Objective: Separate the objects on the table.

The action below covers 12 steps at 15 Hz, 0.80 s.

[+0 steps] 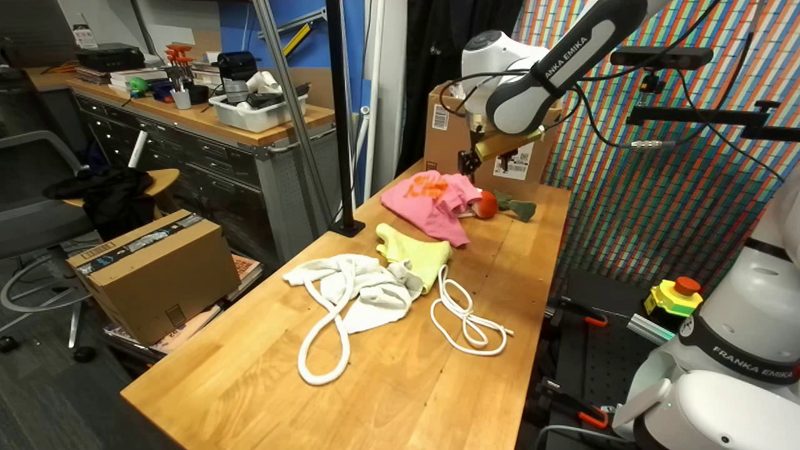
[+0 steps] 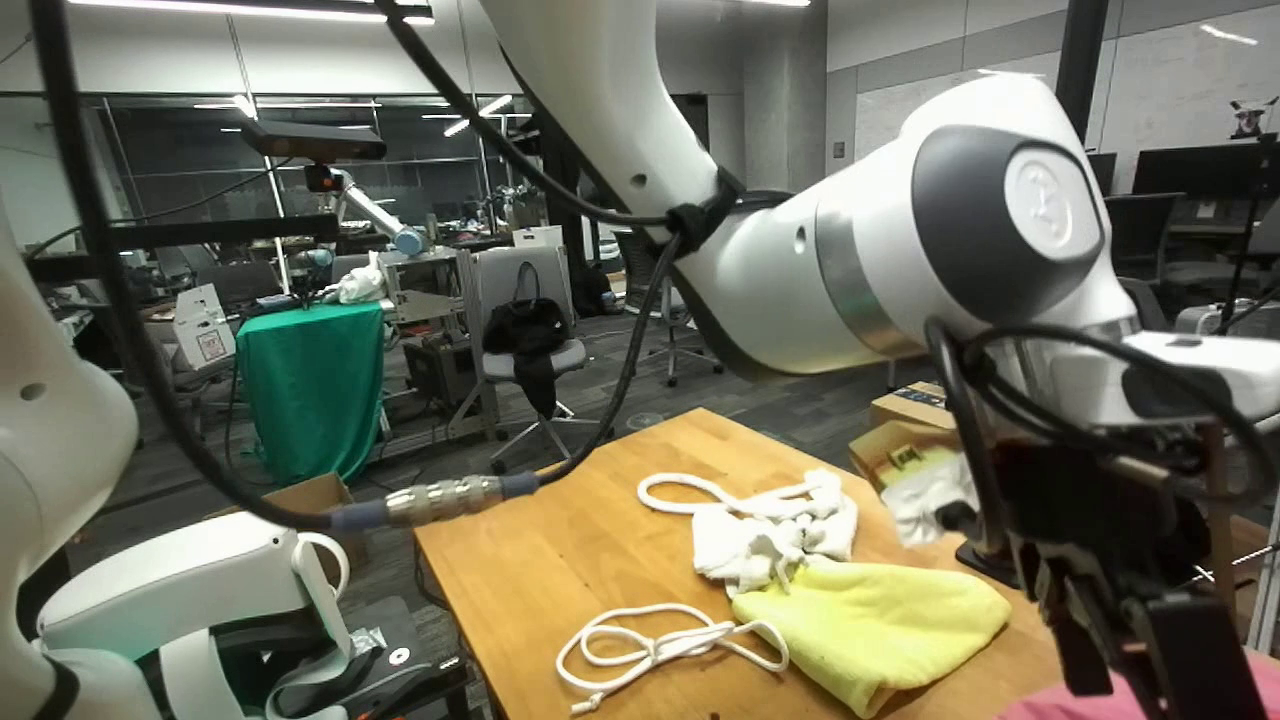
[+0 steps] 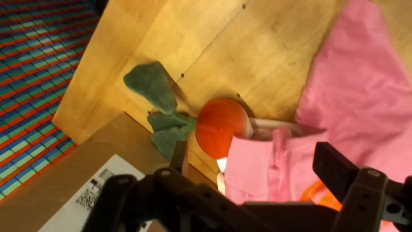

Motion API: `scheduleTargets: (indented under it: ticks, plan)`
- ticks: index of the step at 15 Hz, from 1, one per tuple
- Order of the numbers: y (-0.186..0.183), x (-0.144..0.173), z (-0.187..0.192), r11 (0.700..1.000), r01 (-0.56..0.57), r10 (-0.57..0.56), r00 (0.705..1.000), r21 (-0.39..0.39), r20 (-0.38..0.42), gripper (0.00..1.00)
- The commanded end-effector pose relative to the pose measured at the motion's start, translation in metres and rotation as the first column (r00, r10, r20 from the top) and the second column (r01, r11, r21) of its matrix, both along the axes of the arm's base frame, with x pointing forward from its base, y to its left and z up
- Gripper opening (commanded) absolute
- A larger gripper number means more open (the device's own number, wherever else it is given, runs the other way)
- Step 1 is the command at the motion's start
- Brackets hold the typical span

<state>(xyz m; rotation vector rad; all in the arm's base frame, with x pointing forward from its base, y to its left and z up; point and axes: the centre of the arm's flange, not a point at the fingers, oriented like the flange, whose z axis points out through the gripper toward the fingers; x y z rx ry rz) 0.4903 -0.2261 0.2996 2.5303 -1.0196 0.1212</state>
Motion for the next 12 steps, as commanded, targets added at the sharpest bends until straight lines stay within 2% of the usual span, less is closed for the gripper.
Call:
scheduleTargets:
  ticks: [1,6,12]
  plan:
    - [-0.015,-0.023,-0.037,0.998,-0.01,0.013,0.998,0.055,-0.056,1.0]
    - [-0.02,-0.027,-0.084,0.996,-0.046,0.051,0.996,0.079,-0.069,1.0]
    - [-0.022,0.001,-0.109,0.987,-0.15,0.154,0.986,0.062,-0.062,1.0]
